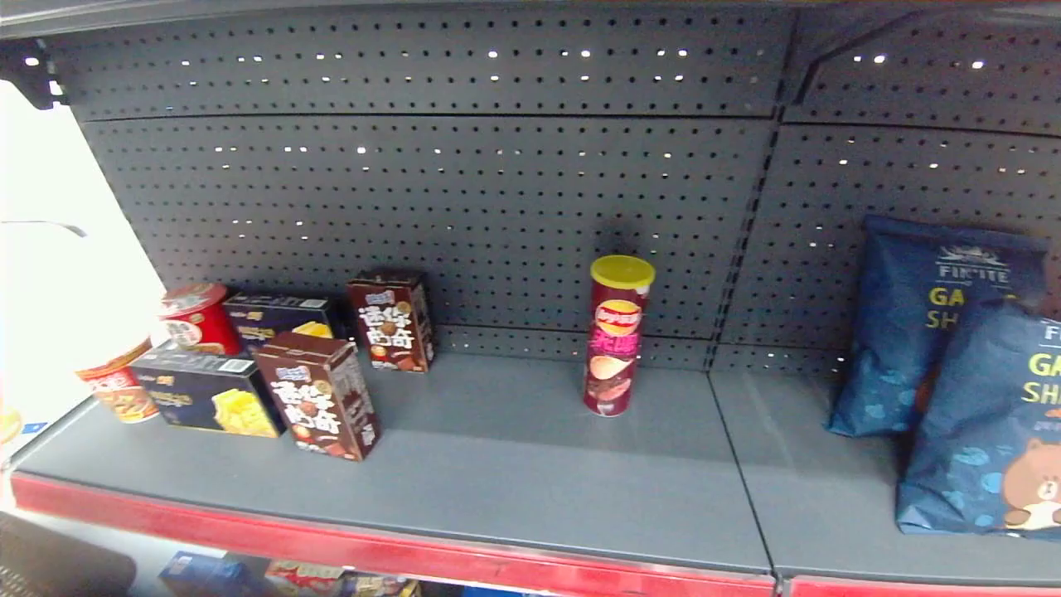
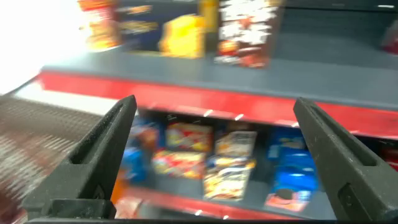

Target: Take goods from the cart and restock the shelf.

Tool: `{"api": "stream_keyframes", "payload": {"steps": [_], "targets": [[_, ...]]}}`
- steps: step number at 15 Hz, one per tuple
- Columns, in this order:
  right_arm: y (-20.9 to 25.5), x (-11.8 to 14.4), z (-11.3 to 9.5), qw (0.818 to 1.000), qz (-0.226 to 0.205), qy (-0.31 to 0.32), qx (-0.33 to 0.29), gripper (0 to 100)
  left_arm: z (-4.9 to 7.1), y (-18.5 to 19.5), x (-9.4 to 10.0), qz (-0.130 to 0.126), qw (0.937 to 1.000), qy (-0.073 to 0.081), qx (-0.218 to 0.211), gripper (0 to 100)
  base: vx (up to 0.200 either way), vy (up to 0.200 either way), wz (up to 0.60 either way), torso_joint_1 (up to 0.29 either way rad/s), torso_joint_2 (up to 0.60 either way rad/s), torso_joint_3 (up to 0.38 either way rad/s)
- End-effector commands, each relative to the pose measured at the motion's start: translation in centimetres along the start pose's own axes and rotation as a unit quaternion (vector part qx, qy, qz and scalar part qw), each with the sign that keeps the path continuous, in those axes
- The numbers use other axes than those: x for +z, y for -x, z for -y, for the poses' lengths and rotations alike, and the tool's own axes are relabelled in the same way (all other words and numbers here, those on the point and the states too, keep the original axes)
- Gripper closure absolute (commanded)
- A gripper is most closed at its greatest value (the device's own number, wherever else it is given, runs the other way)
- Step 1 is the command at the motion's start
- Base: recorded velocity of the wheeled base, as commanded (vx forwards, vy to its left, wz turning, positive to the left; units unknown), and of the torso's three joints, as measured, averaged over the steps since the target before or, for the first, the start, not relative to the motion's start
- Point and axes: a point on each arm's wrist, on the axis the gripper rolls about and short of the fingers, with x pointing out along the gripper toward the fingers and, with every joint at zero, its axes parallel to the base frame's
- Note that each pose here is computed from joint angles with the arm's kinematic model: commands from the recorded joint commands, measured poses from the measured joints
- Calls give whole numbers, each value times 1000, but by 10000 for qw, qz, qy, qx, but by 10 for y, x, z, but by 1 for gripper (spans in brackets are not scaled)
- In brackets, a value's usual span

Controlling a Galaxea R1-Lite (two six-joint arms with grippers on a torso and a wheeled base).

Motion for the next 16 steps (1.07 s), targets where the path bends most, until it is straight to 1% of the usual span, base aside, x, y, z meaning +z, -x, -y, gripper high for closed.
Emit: {"api": "stream_keyframes", "payload": {"steps": [1,11,16], "targets": [[0,0,0,10000,2,0,1,0,0,0,0,3,10000,1,-3,0,0,0,600,7,7,2],[0,0,0,10000,2,0,1,0,0,0,0,-4,10000,16,13,0,0,0,600,1,3,4],[0,0,0,10000,2,0,1,0,0,0,0,-5,10000,-14,-10,0,0,0,600,1,0,4]]}}
